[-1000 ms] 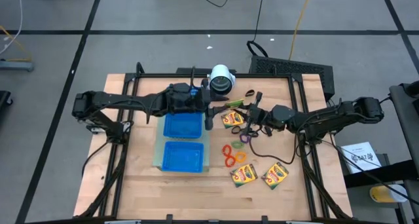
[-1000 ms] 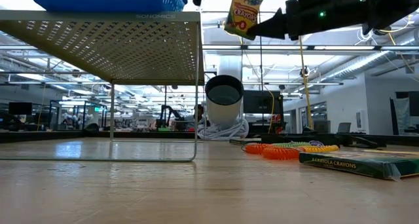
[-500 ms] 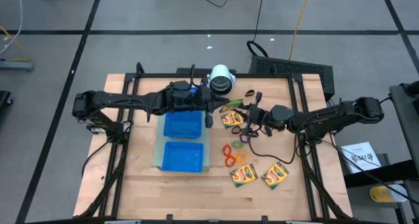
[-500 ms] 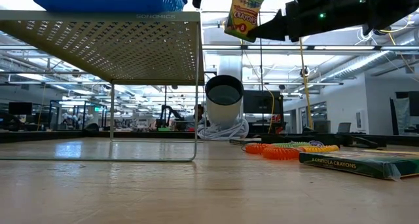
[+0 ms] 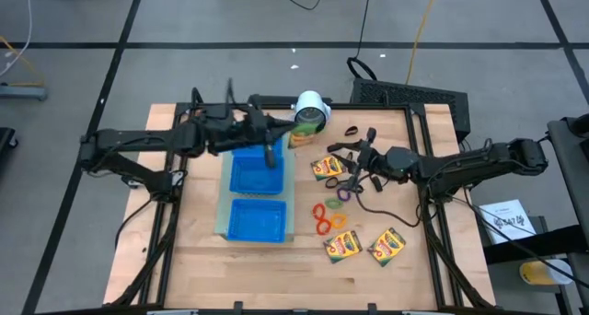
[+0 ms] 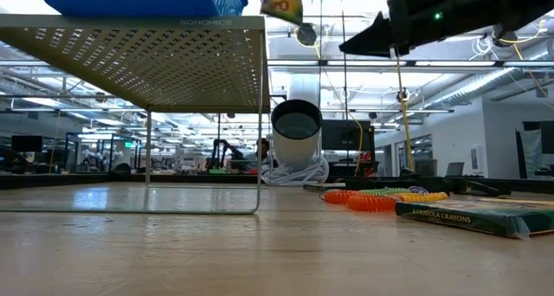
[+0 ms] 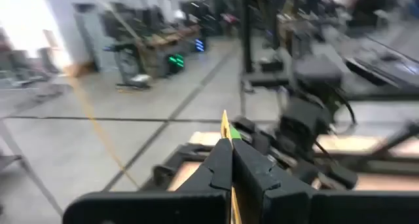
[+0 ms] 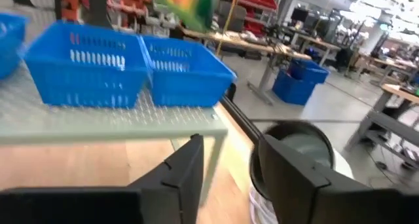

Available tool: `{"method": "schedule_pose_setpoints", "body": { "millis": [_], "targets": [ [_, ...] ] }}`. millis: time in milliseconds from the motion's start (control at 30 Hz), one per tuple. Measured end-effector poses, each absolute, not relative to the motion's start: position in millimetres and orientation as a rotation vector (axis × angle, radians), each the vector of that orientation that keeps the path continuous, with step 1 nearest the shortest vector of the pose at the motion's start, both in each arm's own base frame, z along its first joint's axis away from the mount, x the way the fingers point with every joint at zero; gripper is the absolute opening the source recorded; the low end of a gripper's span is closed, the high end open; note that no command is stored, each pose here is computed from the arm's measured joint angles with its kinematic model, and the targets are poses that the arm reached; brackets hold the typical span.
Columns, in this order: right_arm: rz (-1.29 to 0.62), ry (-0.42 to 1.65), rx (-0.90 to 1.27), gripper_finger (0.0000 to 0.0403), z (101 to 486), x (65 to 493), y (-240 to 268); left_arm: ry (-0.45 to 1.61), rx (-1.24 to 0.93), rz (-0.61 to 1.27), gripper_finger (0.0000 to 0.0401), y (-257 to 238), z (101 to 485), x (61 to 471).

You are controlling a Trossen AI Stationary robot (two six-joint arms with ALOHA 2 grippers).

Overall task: Pick & Place Office Desk Supplies
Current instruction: Put the crayon box into the top blue bin on the shelf

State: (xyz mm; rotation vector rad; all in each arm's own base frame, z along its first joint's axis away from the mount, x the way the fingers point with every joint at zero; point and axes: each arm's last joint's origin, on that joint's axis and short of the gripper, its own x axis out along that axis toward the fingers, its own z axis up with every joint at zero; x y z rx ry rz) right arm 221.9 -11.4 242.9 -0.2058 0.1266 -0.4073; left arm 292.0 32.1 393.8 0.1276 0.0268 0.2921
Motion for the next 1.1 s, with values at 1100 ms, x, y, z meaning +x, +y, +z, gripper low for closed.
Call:
{"method": "schedule_pose_setpoints", "body": {
  "millis": [1100],
  "targets": [
    [-0.407,0.128,-0.186,0.0157,245.5,217.6,-11.4,-0.303,-0.321,0.886,0.0012,-3.5,267.6,224.4]
  ]
}}
